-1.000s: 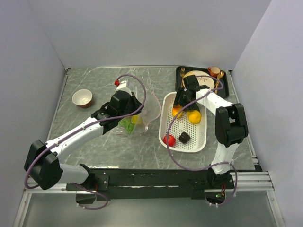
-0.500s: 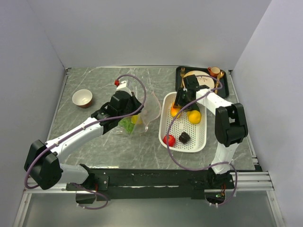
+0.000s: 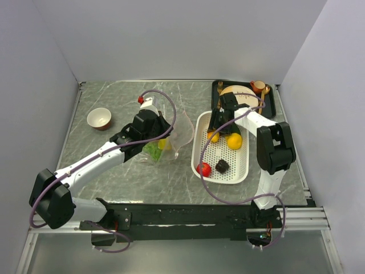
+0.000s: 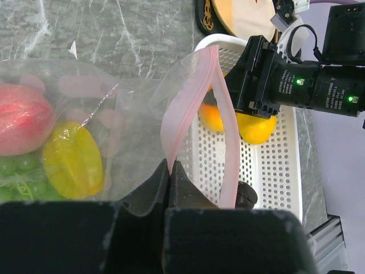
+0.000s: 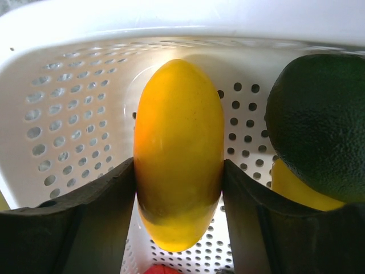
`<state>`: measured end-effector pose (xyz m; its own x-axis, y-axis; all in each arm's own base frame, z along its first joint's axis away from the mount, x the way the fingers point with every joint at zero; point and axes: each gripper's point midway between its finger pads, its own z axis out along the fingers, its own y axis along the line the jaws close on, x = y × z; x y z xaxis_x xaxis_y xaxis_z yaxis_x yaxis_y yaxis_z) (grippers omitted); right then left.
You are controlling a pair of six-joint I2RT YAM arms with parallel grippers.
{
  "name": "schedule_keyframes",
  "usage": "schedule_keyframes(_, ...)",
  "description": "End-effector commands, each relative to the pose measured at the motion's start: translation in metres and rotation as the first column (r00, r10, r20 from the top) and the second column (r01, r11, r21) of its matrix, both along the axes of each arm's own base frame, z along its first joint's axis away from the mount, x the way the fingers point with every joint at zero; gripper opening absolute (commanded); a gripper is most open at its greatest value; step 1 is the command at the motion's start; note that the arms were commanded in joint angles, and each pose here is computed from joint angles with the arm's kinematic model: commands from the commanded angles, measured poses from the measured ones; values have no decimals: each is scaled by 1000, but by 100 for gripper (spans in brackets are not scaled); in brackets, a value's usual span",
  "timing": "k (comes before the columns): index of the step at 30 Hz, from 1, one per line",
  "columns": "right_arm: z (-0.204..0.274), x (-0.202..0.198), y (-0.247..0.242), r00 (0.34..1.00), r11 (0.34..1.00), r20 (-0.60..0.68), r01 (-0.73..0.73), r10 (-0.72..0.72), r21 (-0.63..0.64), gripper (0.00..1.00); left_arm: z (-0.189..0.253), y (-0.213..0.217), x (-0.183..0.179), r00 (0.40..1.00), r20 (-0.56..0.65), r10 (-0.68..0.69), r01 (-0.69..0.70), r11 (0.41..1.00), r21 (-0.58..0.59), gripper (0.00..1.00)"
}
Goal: Place the food in the zip-top bag and seal the zipper
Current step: Pick up the fake fruit from the bin, then place the fake fruit in the zipper food storage bag.
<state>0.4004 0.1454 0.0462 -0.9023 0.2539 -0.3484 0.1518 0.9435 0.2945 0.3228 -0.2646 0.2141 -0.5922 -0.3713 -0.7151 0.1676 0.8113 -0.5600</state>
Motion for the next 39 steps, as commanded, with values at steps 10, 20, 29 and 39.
schedule_keyframes(10, 80, -1, 6, 980, 997, 191, -68, 58, 47, 41, 18, 0, 0, 999, 39, 7, -5, 999, -35, 1)
schedule_keyframes(20, 179, -42, 50, 861, 930, 430, -349, 270, 114, 37, 20, -1, 1, 998, 59, 26, -21, 996, -88, 1)
schedule_keyframes(29, 200, -69, 96, 770, 853, 470, -518, 432, 64, 38, 25, -10, 2, 998, 69, 15, -4, 987, -159, 1)
schedule_keyframes(39, 197, -72, 130, 743, 806, 458, -585, 488, 89, 39, 30, -16, 1, 997, 75, -7, 20, 983, -183, 1)
